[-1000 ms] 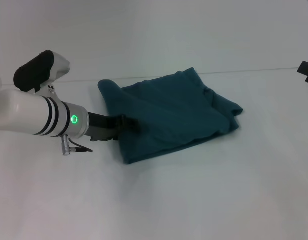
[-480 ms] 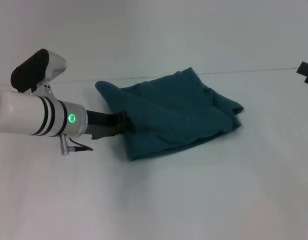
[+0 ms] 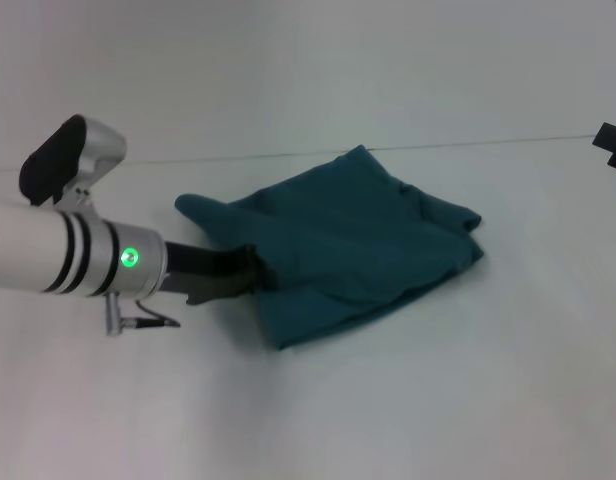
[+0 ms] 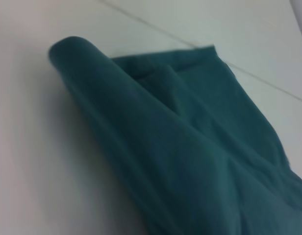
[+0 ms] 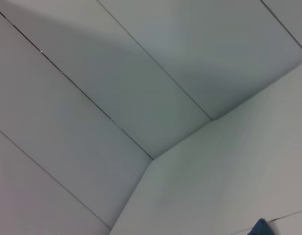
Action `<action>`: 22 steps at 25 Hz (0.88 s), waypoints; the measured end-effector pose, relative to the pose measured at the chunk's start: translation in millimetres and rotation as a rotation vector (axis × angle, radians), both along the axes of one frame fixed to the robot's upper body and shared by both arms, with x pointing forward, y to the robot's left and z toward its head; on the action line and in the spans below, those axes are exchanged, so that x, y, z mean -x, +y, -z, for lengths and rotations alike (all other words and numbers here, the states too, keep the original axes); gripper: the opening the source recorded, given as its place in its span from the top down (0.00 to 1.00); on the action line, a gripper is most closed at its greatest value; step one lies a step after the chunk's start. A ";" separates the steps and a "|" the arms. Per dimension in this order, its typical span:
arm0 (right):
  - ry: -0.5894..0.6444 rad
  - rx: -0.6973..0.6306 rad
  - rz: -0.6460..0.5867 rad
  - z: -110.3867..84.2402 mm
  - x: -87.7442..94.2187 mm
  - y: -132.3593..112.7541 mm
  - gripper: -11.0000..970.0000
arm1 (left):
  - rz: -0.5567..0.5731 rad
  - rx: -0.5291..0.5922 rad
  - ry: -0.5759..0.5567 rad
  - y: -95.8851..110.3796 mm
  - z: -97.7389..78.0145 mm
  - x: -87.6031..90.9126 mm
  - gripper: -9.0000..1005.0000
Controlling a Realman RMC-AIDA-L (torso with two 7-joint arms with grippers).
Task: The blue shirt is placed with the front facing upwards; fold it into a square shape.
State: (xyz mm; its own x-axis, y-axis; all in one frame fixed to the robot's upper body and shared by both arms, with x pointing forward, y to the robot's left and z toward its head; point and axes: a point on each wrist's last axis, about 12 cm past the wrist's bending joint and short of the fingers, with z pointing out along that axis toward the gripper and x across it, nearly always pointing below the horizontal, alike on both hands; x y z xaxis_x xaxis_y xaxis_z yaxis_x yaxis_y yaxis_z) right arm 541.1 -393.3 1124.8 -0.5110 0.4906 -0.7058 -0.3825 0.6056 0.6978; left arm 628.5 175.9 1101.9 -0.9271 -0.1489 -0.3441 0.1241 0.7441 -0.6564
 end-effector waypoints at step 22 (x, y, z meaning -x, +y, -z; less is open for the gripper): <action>0.024 -0.027 -0.001 10.1 2.5 7.4 0.06 | -0.036 -0.060 0.114 87.0 10.0 36.2 0.90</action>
State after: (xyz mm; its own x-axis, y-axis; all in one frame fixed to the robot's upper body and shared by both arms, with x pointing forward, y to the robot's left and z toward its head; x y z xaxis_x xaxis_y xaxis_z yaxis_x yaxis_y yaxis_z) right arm 538.6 -385.9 1114.7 -0.5281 0.5086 -0.6801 -0.3664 0.5860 0.7227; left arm 592.3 262.9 1091.9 -0.9551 -0.1652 -0.2458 0.0235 0.7850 -0.6190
